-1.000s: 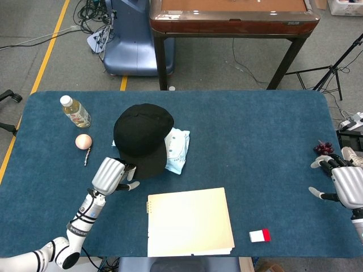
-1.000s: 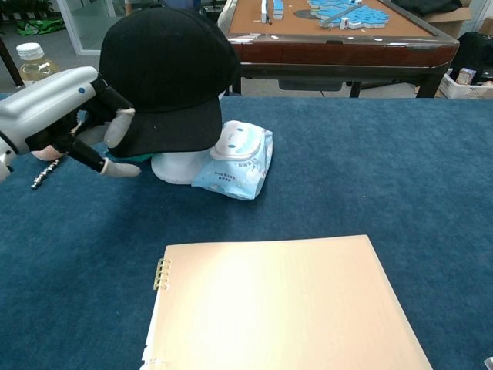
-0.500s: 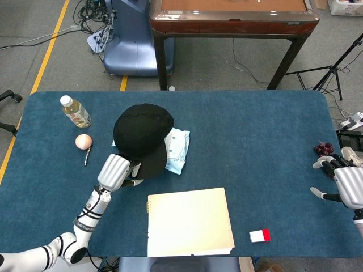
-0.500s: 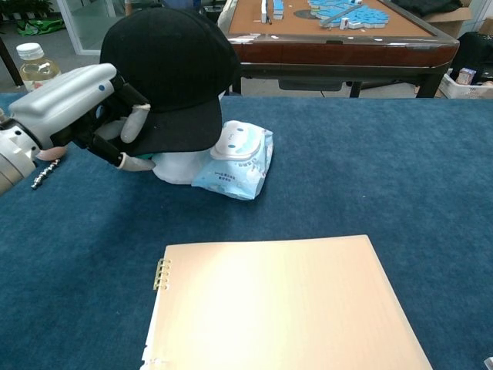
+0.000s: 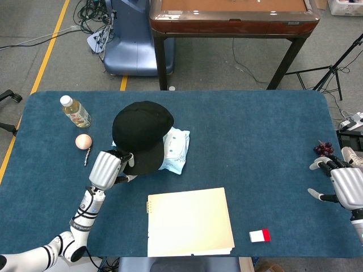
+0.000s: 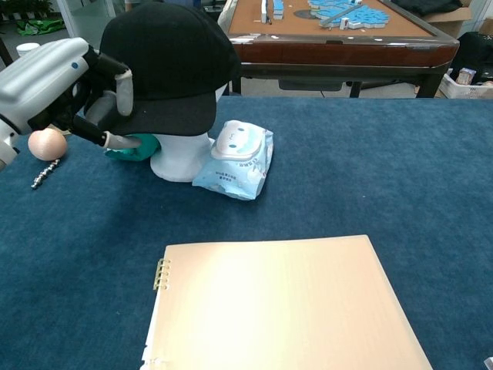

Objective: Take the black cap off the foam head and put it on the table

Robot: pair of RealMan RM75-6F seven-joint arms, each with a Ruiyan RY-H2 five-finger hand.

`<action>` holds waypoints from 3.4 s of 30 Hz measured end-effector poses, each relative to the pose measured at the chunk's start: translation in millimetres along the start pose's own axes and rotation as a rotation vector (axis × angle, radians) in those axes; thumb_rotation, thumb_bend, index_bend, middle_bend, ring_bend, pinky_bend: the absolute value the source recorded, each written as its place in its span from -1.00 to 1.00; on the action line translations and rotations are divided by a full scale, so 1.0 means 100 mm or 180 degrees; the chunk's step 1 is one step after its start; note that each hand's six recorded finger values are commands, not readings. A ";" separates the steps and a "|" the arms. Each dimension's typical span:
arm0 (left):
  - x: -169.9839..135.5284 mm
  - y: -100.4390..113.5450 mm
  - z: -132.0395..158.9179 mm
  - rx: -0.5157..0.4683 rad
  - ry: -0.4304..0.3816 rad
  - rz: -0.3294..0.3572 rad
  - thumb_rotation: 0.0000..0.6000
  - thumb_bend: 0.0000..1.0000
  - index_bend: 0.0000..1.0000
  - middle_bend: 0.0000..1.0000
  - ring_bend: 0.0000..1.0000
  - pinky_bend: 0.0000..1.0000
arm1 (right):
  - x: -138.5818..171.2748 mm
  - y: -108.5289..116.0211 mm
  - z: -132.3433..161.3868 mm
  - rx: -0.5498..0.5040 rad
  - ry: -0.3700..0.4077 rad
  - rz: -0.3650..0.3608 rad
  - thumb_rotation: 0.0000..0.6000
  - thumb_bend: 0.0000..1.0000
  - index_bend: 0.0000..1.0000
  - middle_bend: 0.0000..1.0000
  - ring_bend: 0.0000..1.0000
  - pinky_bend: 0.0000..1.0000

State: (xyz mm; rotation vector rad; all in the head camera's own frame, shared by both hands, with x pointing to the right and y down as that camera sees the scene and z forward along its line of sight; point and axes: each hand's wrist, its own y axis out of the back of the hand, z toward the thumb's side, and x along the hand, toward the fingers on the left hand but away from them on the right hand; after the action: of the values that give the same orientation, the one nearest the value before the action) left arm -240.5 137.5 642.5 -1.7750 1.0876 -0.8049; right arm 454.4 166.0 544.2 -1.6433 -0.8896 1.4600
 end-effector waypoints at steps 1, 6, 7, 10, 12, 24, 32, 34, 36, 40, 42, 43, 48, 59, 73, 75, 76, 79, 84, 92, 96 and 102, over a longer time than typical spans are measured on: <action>0.00 0.01 0.00 0.0001 -0.0007 0.0016 1.00 -0.96 0.07 0.53 0.40 0.51 | 0.00 0.00 0.00 0.0001 0.0003 0.0001 1.00 -1.00 -0.20 -0.35 -0.56 -0.27; 0.00 0.06 0.00 0.0006 -0.0084 0.0142 1.00 -0.96 0.03 0.35 0.28 0.44 | 0.00 0.00 0.01 0.0003 0.0002 0.0002 1.00 -1.00 -0.20 -0.35 -0.56 -0.27; 0.00 0.07 0.00 0.0012 -0.0105 0.0157 1.00 -0.96 0.02 0.32 0.25 0.43 | 0.00 0.00 0.01 0.0002 0.0002 0.0004 1.00 -1.00 -0.20 -0.35 -0.56 -0.27; -0.01 0.07 0.01 0.0042 -0.0174 0.0159 1.00 -0.96 -0.05 0.28 0.19 0.43 | 0.00 -0.01 0.02 0.0001 0.0008 0.0011 1.00 -1.00 -0.20 -0.35 -0.56 -0.27; -0.01 0.06 0.01 0.0061 -0.0200 0.0154 1.00 -0.96 -0.10 0.23 0.11 0.43 | 0.00 -0.02 0.02 0.0000 0.0010 0.0015 1.00 -1.00 -0.20 -0.35 -0.56 -0.27; -0.02 0.06 0.03 0.0098 -0.0300 0.0106 1.00 -0.40 -0.15 0.11 -0.05 0.42 | -0.01 -0.04 0.04 -0.0006 0.0033 0.0047 1.00 -1.00 -0.20 -0.35 -0.56 -0.27; -0.02 0.09 0.03 0.0106 -0.0351 0.0176 1.00 -0.07 0.00 0.15 -0.04 0.42 | -0.03 -0.07 0.07 -0.0020 0.0057 0.0073 1.00 -1.00 -0.20 -0.35 -0.56 -0.27; -0.01 0.11 0.04 0.0100 -0.0368 0.0221 1.00 -0.02 0.08 0.24 -0.01 0.42 | -0.04 -0.08 0.08 -0.0022 0.0062 0.0080 1.00 -1.00 -0.20 -0.35 -0.56 -0.27; -0.01 0.12 0.04 0.0089 -0.0393 0.0276 1.00 0.01 0.17 0.35 0.07 0.44 | -0.05 -0.09 0.08 -0.0026 0.0066 0.0086 1.00 -1.00 -0.20 -0.35 -0.56 -0.27; 0.01 0.16 0.05 0.0070 -0.0462 0.0386 1.00 0.04 0.24 0.44 0.14 0.48 | -0.06 -0.11 0.09 -0.0032 0.0076 0.0106 1.00 -1.00 -0.20 -0.35 -0.56 -0.27; 0.03 0.18 0.06 0.0077 -0.0477 0.0401 1.00 0.04 0.25 0.45 0.15 0.49 | -0.07 -0.12 0.10 -0.0036 0.0084 0.0110 1.00 -1.00 -0.20 -0.35 -0.56 -0.27; 0.03 0.18 0.05 0.0085 -0.0477 0.0404 1.00 0.04 0.25 0.46 0.15 0.49 | -0.08 -0.12 0.11 -0.0040 0.0091 0.0110 1.00 -1.00 -0.20 -0.35 -0.56 -0.27; 0.08 0.23 0.02 0.0114 -0.0441 0.0377 1.00 0.04 0.25 0.47 0.16 0.50 | -0.11 -0.12 0.13 -0.0036 0.0117 0.0110 1.00 -1.00 -0.20 -0.35 -0.56 -0.27; 0.31 0.48 -0.07 0.0163 -0.0321 0.0431 1.00 0.04 0.29 0.51 0.19 0.55 | -0.17 -0.15 0.16 -0.0034 0.0143 0.0140 1.00 -1.00 -0.20 -0.35 -0.56 -0.27; 0.48 0.73 -0.09 0.0254 -0.0335 0.0513 1.00 0.04 0.30 0.52 0.20 0.55 | -0.20 -0.19 0.19 -0.0035 0.0164 0.0186 1.00 -1.00 -0.20 -0.35 -0.56 -0.27; 0.51 0.77 -0.09 0.0272 -0.0343 0.0529 1.00 0.04 0.30 0.52 0.20 0.55 | -0.21 -0.20 0.19 -0.0036 0.0166 0.0188 1.00 -1.00 -0.20 -0.35 -0.56 -0.27; 0.52 0.77 -0.09 0.0280 -0.0346 0.0529 1.00 0.04 0.30 0.52 0.20 0.55 | -0.21 -0.20 0.20 -0.0036 0.0170 0.0192 1.00 -1.00 -0.20 -0.35 -0.56 -0.27; 0.55 0.79 -0.08 0.0315 -0.0351 0.0530 1.00 0.04 0.30 0.52 0.20 0.55 | -0.22 -0.22 0.21 -0.0035 0.0177 0.0208 1.00 -1.00 -0.20 -0.35 -0.56 -0.27; 0.63 0.82 -0.08 0.0341 -0.0331 0.0551 1.00 0.06 0.30 0.52 0.20 0.55 | -0.22 -0.24 0.21 -0.0037 0.0179 0.0226 1.00 -1.00 -0.20 -0.35 -0.56 -0.27; 0.77 0.87 -0.13 0.0391 -0.0270 0.0597 1.00 0.06 0.30 0.52 0.20 0.55 | -0.23 -0.23 0.20 -0.0047 0.0177 0.0213 1.00 -1.00 -0.18 -0.34 -0.56 -0.27; 0.82 0.86 -0.17 0.0419 -0.0229 0.0562 1.00 0.06 0.30 0.52 0.20 0.55 | -0.23 -0.25 0.19 -0.0049 0.0176 0.0222 1.00 -1.00 -0.18 -0.34 -0.56 -0.27; 0.84 0.91 -0.19 0.0466 -0.0199 0.0620 1.00 0.06 0.30 0.52 0.20 0.55 | -0.24 -0.27 0.19 -0.0054 0.0173 0.0240 1.00 -1.00 -0.18 -0.34 -0.56 -0.27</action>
State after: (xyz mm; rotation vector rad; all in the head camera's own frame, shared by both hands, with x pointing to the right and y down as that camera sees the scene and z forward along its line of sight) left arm -253.2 33.2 573.6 -1.5361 1.1118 -0.6876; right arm 432.9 159.6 577.3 -1.7377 -0.8200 1.4548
